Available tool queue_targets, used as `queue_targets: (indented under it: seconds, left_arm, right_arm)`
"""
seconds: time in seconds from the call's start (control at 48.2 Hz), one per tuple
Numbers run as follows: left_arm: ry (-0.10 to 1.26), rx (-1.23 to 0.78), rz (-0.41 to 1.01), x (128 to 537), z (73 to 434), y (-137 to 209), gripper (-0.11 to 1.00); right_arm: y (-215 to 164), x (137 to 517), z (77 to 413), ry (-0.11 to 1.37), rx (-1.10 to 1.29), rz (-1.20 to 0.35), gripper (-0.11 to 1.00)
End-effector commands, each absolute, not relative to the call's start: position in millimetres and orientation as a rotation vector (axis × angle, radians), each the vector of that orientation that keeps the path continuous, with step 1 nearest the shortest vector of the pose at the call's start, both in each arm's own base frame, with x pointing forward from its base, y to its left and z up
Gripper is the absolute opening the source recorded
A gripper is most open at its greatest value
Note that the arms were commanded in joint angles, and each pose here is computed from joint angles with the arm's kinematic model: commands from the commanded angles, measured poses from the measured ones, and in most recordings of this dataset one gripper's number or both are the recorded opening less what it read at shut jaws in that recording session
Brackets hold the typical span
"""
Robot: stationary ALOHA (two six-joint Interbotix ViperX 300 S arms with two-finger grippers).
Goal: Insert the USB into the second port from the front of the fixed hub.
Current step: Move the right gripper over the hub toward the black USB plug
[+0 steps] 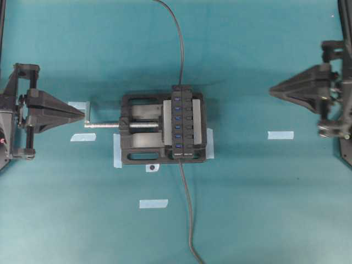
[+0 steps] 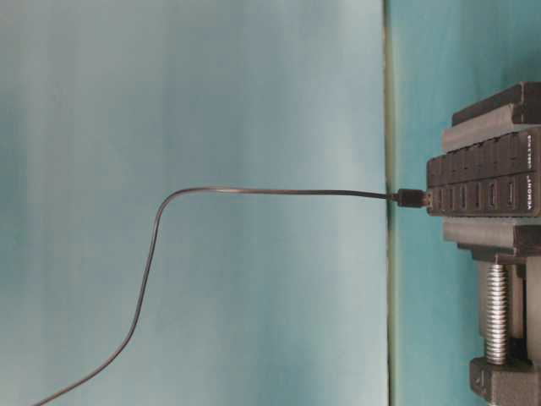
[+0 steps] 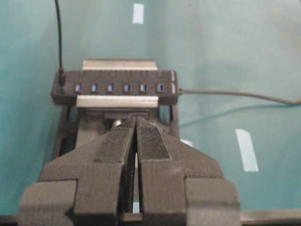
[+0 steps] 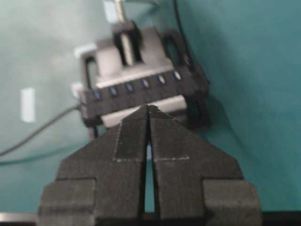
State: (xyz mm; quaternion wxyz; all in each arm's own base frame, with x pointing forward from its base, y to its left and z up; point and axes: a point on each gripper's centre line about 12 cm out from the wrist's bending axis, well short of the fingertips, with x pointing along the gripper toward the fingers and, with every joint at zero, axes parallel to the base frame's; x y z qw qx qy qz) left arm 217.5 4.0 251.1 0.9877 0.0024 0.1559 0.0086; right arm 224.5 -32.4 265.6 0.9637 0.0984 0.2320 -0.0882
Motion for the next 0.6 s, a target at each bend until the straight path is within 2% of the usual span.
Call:
queue_targets:
  seconds: [0.0, 0.581]
  left_arm:
    - [0.287, 0.005, 0.02, 222, 263, 5, 0.0]
    - [0.338, 0.004, 0.019, 229, 254, 5, 0.0]
  right_arm:
    - [-39, 237, 271, 0.484, 0.2, -0.198, -0.01]
    - [-62, 284, 244, 0.647, 0.101, -0.228, -0.01]
